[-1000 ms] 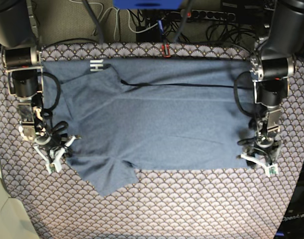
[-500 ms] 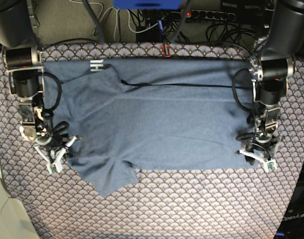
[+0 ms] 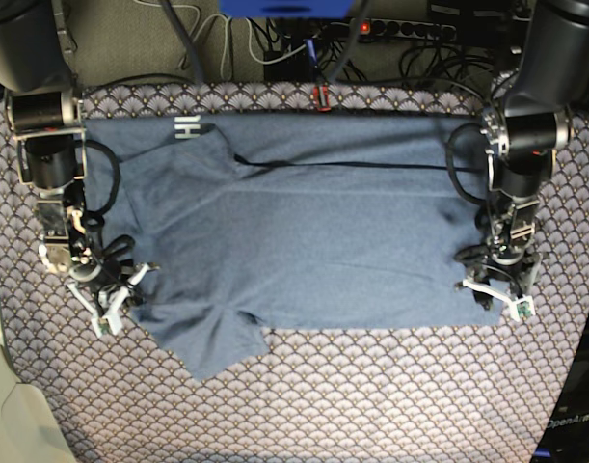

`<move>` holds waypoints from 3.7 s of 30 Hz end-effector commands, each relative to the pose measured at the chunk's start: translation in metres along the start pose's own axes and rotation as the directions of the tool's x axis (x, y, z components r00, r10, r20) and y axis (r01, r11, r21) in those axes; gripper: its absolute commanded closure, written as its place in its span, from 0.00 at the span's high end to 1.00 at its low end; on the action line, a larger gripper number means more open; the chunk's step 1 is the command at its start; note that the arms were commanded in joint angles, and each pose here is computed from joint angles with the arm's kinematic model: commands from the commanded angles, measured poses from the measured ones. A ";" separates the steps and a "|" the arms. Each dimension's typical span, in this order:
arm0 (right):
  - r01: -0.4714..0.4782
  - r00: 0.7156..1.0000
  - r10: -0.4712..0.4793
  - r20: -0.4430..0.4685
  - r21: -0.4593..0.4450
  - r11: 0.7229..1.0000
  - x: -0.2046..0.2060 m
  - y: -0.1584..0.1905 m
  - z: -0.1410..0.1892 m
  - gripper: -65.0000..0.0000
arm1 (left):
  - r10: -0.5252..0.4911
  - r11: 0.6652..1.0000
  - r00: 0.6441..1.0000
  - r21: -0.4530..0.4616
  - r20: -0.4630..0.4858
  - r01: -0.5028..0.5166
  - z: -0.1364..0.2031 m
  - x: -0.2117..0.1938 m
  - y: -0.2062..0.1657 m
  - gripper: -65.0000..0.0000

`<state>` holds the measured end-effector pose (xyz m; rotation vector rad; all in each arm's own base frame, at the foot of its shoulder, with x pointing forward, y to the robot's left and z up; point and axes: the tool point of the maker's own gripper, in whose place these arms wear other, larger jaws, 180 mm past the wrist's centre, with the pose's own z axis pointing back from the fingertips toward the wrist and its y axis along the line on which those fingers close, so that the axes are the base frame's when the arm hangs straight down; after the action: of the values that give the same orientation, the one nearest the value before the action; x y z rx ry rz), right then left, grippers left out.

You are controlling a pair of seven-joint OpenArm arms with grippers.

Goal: Fold the T-shirt properly
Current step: 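Move both grippers to the hem corners and grasp the hem, then fold the hem with both grippers up over toward the collar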

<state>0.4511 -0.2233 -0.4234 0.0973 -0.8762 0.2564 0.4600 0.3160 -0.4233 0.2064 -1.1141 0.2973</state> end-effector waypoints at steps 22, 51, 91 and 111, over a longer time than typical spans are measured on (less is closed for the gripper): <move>-0.124 0.990 0.126 0.064 -0.029 0.992 0.031 -0.008 0.029 0.00 | -0.017 0.999 1.000 -0.039 0.011 0.017 0.014 0.034 -0.002 0.01; -0.178 0.979 0.189 0.080 -0.131 0.975 -0.022 0.001 0.147 0.00 | -0.014 0.997 1.000 -0.071 0.023 0.015 0.120 0.006 0.032 0.01; -0.219 0.972 0.214 -0.101 -0.044 0.975 -0.111 0.030 0.185 0.00 | -0.046 0.999 0.989 -0.013 -0.142 0.044 0.168 -0.043 0.072 0.02; -0.217 0.965 0.203 -0.164 -0.066 0.974 -0.120 0.019 0.191 0.43 | -0.055 0.998 0.983 -0.017 -0.173 0.053 0.174 -0.057 0.073 0.67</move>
<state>0.2214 -0.2543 -0.4070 -0.0663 -0.7014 0.4144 0.2592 0.3174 -0.4105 0.1762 -0.8957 0.2630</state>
